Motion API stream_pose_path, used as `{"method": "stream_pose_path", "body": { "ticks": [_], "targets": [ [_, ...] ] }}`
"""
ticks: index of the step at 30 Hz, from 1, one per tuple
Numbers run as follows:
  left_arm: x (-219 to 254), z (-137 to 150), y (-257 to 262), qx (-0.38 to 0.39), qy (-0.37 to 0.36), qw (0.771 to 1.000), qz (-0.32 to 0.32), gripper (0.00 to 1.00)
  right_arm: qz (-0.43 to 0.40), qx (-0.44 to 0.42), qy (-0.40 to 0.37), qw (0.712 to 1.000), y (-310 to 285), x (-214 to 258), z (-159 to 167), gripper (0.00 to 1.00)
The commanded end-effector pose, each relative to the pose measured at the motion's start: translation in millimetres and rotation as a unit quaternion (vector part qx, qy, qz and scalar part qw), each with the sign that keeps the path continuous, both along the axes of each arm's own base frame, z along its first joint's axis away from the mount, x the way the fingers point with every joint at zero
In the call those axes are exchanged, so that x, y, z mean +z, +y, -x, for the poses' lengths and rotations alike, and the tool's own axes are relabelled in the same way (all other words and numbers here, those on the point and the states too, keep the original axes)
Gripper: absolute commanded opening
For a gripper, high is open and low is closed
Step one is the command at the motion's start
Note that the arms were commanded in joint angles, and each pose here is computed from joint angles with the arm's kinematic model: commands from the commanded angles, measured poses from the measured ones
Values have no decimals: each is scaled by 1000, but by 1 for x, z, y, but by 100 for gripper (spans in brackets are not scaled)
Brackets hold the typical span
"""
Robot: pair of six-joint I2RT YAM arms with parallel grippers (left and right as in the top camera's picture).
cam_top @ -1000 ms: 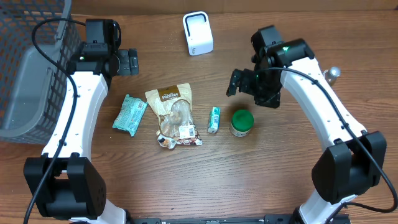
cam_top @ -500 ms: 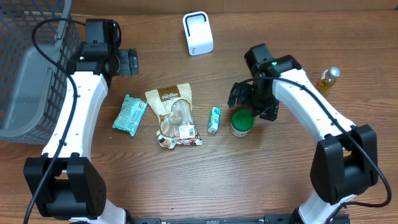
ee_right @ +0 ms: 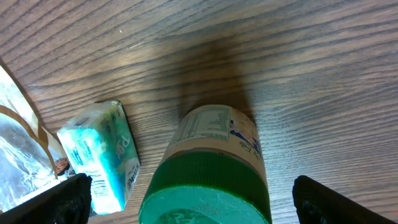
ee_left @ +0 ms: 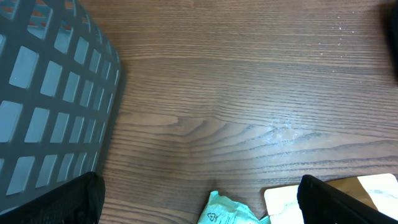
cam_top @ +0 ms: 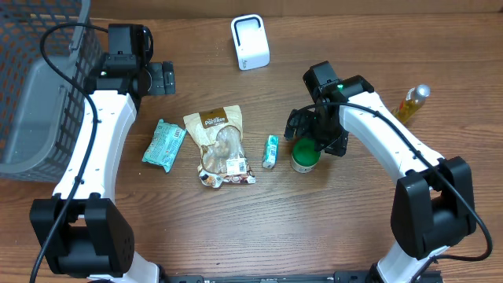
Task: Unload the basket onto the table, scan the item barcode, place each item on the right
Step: 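Lower the right gripper over the green-lidded jar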
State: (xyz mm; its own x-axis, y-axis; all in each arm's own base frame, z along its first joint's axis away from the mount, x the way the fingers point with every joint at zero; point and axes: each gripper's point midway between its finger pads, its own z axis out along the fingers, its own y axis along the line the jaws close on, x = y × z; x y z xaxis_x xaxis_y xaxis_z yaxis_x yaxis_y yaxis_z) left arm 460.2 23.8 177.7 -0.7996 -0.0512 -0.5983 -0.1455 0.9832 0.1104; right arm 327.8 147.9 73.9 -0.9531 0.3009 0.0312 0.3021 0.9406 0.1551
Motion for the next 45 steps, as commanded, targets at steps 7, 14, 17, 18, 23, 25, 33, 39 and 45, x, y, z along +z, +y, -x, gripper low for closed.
{"method": "stream_pose_path", "body": {
  "ticks": [7,14,17,18,23,25,33,39,45],
  "targets": [
    [16,-3,-1,-9,-17,1000,-7,99,7,8,-5,1000,5,0,2,100],
    [16,-3,-1,-9,-17,1000,-7,99,65,5,-28,997,9,-1,5,100],
    [16,-3,-1,-9,-17,1000,-7,100,67,12,-36,997,16,-1,6,100],
    [16,-3,-1,-9,-17,1000,-7,100,66,15,-38,997,19,-1,6,100],
    [16,-3,-1,-9,-17,1000,-7,100,62,25,-44,997,29,-3,6,100],
    [16,-3,-1,-9,-17,1000,-7,100,62,21,-43,997,30,-6,7,100],
    [16,-3,-1,-9,-17,1000,-7,100,69,4,-39,997,24,-28,14,100],
    [16,-3,-1,-9,-17,1000,-7,100,68,3,-44,997,22,-42,16,100],
    [16,-3,-1,-9,-17,1000,-7,100,67,3,-46,997,23,-43,15,100]
  ]
}}
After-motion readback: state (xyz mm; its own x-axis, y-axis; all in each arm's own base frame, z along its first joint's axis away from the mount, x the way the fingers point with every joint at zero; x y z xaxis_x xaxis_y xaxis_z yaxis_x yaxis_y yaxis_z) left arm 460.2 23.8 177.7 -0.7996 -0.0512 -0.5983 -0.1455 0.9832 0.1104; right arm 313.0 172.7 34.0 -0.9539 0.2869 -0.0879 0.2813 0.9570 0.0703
